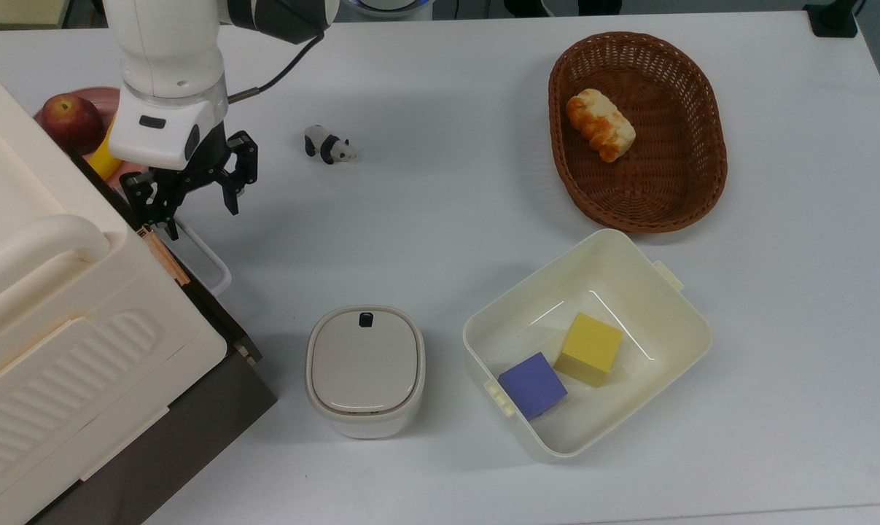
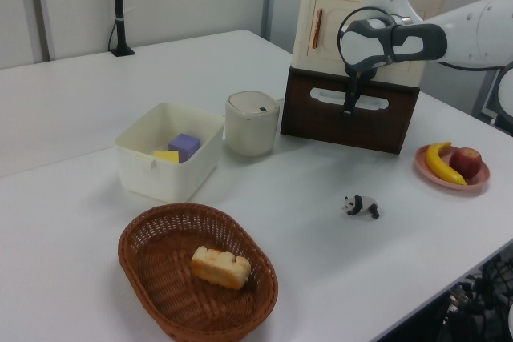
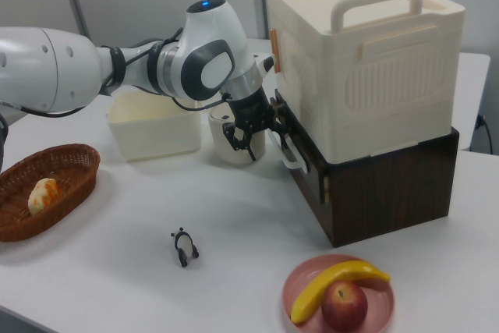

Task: Slide open the drawer
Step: 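Lower the gripper and close it on the white drawer handle, then pull the drawer handle outward, sliding the drawer out of the unit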

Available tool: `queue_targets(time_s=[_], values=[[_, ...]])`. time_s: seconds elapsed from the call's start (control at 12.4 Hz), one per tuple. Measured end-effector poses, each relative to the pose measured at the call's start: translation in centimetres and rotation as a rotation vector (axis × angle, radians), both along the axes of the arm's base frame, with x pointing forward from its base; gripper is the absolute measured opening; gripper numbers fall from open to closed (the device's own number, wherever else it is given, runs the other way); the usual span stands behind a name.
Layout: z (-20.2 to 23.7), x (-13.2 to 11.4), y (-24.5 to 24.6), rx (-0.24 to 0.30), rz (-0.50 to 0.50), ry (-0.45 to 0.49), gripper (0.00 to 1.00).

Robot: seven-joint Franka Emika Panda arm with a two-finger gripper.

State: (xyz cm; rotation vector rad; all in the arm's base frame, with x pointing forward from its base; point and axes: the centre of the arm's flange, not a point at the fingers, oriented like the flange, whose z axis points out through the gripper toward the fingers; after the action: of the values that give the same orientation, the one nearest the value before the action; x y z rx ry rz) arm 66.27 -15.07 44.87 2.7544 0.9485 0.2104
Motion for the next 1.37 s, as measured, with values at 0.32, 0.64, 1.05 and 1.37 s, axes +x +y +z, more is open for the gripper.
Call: queue_targets(time_s=[0.32, 0.64, 1.05, 1.37], values=[[0.01, 0.0, 0.0, 0.001, -0.003, -0.001, 0.68], [0.05, 0.02, -0.01, 0.0, -0.004, -0.003, 0.57], [0.06, 0.03, -0.01, 0.001, -0.005, -0.004, 0.57], [0.19, 0.08, -0.05, 0.0, -0.007, -0.01, 0.46]])
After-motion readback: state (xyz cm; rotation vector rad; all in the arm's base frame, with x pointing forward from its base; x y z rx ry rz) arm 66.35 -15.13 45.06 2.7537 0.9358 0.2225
